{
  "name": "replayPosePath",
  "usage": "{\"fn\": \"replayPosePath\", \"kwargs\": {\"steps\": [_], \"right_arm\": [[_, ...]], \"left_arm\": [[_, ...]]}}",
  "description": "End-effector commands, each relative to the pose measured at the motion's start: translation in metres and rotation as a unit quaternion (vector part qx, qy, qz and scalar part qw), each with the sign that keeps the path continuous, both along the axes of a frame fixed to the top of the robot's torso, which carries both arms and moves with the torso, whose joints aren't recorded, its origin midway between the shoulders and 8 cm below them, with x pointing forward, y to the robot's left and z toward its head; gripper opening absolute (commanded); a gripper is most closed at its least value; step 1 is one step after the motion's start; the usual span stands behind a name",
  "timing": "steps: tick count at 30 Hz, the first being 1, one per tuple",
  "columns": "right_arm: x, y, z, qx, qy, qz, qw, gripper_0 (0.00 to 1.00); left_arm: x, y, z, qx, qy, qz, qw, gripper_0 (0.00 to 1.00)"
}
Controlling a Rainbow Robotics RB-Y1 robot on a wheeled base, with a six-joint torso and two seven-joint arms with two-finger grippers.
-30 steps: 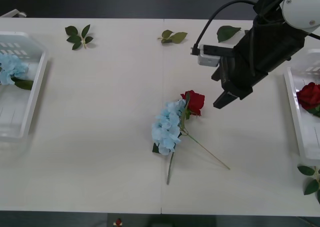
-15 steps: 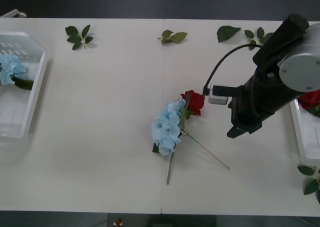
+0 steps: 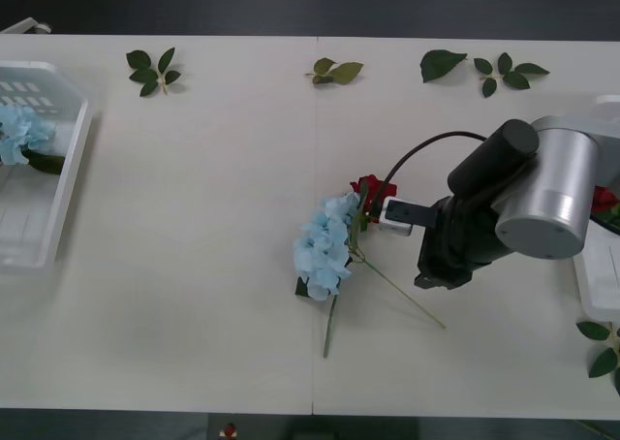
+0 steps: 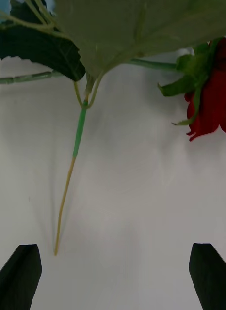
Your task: Put the red flowers into the right box and the blue flowers into the left box
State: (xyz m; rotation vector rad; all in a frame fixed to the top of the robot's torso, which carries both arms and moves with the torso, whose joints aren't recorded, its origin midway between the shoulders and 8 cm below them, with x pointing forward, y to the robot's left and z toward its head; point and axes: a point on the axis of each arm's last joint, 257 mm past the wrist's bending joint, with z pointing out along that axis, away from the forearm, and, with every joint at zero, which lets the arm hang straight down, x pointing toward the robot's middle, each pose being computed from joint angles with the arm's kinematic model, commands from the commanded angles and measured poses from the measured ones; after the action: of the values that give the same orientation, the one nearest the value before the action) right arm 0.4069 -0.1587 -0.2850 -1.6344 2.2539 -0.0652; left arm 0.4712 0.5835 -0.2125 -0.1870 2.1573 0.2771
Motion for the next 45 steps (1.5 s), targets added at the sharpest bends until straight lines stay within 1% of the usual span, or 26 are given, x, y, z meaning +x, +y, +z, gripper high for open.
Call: {"fn": "replayPosePath", "kwargs": {"steps": [1, 3, 4, 6, 8, 9, 10, 11, 12, 16, 18, 20, 21, 23, 27, 28, 31, 35, 39, 40, 42, 45], "right_arm": [[-0.001, 0.029, -0.009, 0.017, -0.011, -0.016, 1.0, 0.89], [0.0, 0.036, -0.015, 0.015, -0.015, -0.014, 1.0, 0.89], [0.0, 0.04, -0.019, 0.015, -0.016, -0.015, 1.0, 0.89], [0.001, 0.045, -0.024, 0.016, -0.014, -0.016, 1.0, 0.88], [0.003, 0.052, -0.03, 0.016, -0.013, -0.019, 1.0, 0.89], [0.004, 0.056, -0.033, 0.016, -0.013, -0.02, 1.0, 0.89], [0.006, 0.056, -0.035, 0.015, -0.014, -0.022, 1.0, 0.89], [0.008, 0.06, -0.039, 0.017, -0.013, -0.025, 0.999, 0.89], [0.01, 0.061, -0.041, 0.015, -0.013, -0.028, 0.999, 0.89], [0.018, 0.067, -0.048, 0.016, -0.017, -0.035, 0.999, 0.88], [0.023, 0.068, -0.052, 0.018, -0.019, -0.039, 0.999, 0.85], [0.024, 0.067, -0.054, 0.019, -0.018, -0.042, 0.999, 0.8], [0.025, 0.067, -0.056, 0.018, -0.017, -0.044, 0.999, 0.76], [0.025, 0.065, -0.057, 0.017, -0.016, -0.044, 0.999, 0.57], [0.024, 0.063, -0.059, 0.018, -0.016, -0.047, 0.999, 0.26], [0.025, 0.062, -0.059, 0.017, -0.017, -0.047, 0.999, 0.14], [0.025, 0.061, -0.059, 0.017, -0.017, -0.048, 0.999, 0.0], [0.025, 0.062, -0.061, 0.021, -0.018, -0.048, 0.998, 0.0], [0.026, 0.06, -0.06, 0.026, -0.02, -0.048, 0.998, 0.0], [0.026, 0.059, -0.056, 0.031, -0.022, -0.049, 0.998, 0.0], [0.028, 0.059, -0.044, 0.047, -0.023, -0.05, 0.997, 0.0], [0.027, 0.062, -0.014, 0.089, -0.009, -0.06, 0.994, 0.0]], "left_arm": [[-0.003, -0.003, 0.001, 0.015, -0.002, -0.004, 1.0, 0.0], [-0.003, -0.004, 0.0, 0.014, -0.002, -0.004, 1.0, 0.01], [-0.002, -0.005, 0.0, 0.015, -0.001, -0.006, 1.0, 0.03], [-0.002, -0.006, -0.001, 0.013, -0.001, -0.007, 1.0, 0.18], [-0.001, -0.007, 0.0, 0.011, -0.002, -0.009, 1.0, 0.34], [-0.001, -0.008, -0.001, 0.011, -0.002, -0.009, 1.0, 0.4], [-0.002, -0.007, -0.001, 0.01, -0.002, -0.009, 1.0, 0.43], [0.0, -0.009, 0.0, 0.009, -0.004, -0.011, 1.0, 0.52], [0.0, -0.01, 0.001, 0.007, -0.005, -0.012, 1.0, 0.57], [-0.006, -0.021, 0.007, -0.015, 0.007, -0.022, 1.0, 0.69], [-0.012, -0.032, 0.021, -0.039, 0.013, -0.035, 0.999, 0.75], [-0.018, -0.04, 0.032, -0.053, 0.021, -0.049, 0.997, 0.76], [-0.02, -0.046, 0.037, -0.061, 0.025, -0.057, 0.996, 0.77], [-0.025, -0.061, 0.051, -0.075, 0.035, -0.081, 0.993, 0.77], [-0.027, -0.086, 0.077, -0.091, 0.04, -0.12, 0.988, 0.78], [-0.025, -0.099, 0.087, -0.098, 0.038, -0.138, 0.985, 0.78], [-0.017, -0.123, 0.103, -0.109, 0.03, -0.171, 0.979, 0.78], [-0.001, -0.161, 0.115, -0.127, 0.015, -0.216, 0.968, 0.79], [0.019, -0.196, 0.118, -0.12, 0.007, -0.249, 0.961, 0.89], [0.028, -0.21, 0.115, -0.115, 0.004, -0.259, 0.959, 0.92], [0.037, -0.222, 0.108, -0.109, -0.002, -0.263, 0.959, 0.93], [0.045, -0.242, 0.091, -0.107, -0.006, -0.269, 0.957, 0.94]]}}
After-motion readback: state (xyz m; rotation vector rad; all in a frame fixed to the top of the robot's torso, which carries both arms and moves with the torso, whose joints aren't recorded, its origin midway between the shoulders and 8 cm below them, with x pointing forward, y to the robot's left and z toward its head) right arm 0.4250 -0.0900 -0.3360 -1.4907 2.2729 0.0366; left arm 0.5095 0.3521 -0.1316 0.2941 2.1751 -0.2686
